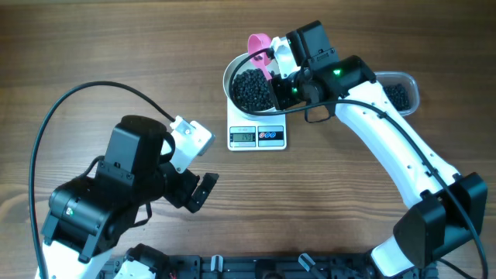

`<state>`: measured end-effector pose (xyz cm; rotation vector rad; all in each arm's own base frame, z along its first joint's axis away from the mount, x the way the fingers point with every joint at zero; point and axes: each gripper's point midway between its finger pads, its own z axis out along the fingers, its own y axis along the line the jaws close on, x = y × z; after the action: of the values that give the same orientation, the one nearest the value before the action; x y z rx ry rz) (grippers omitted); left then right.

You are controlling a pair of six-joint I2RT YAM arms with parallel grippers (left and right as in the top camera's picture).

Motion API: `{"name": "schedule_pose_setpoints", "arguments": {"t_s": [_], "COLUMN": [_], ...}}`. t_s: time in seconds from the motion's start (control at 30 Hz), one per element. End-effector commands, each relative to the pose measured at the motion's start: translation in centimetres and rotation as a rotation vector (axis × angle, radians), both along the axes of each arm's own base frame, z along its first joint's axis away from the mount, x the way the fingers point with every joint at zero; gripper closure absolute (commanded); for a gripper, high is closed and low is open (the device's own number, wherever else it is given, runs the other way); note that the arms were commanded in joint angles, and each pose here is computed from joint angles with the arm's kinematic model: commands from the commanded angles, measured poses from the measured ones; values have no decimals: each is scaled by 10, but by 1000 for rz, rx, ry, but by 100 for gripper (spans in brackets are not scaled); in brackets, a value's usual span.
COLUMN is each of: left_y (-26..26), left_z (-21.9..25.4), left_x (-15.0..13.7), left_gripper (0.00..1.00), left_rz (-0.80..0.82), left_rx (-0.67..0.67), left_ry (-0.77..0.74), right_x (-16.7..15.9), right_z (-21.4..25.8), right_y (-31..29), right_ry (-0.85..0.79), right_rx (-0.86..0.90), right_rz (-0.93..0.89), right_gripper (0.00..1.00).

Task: Scoop item into bowl and weigh 150g on scale
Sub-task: 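Keep tilting the pink scoop over the bowl, trickling beans in slowly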

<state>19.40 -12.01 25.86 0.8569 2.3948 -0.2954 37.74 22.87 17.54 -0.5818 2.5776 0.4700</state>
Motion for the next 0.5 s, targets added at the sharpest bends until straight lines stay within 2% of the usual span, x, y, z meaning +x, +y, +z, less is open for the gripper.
{"name": "schedule_pose_setpoints", "arguments": {"t_s": [0.0, 0.23, 0.47], "left_y": [1, 1, 1], "left_z": [5, 5, 5], "left_x": [1, 1, 1], "left_gripper": [0, 0, 0], "left_rz": [-3, -3, -3], "left_rx": [-1, -1, -1], "left_ry": [-23, -22, -23], "right_x": [2, 12, 27], "right_z": [14, 21, 23], "right_y": [6, -12, -43], "right_ry": [45, 101, 99], "right_rx": [119, 227, 251], "right_rz": [-51, -111, -181], "right_gripper": [96, 96, 96]}}
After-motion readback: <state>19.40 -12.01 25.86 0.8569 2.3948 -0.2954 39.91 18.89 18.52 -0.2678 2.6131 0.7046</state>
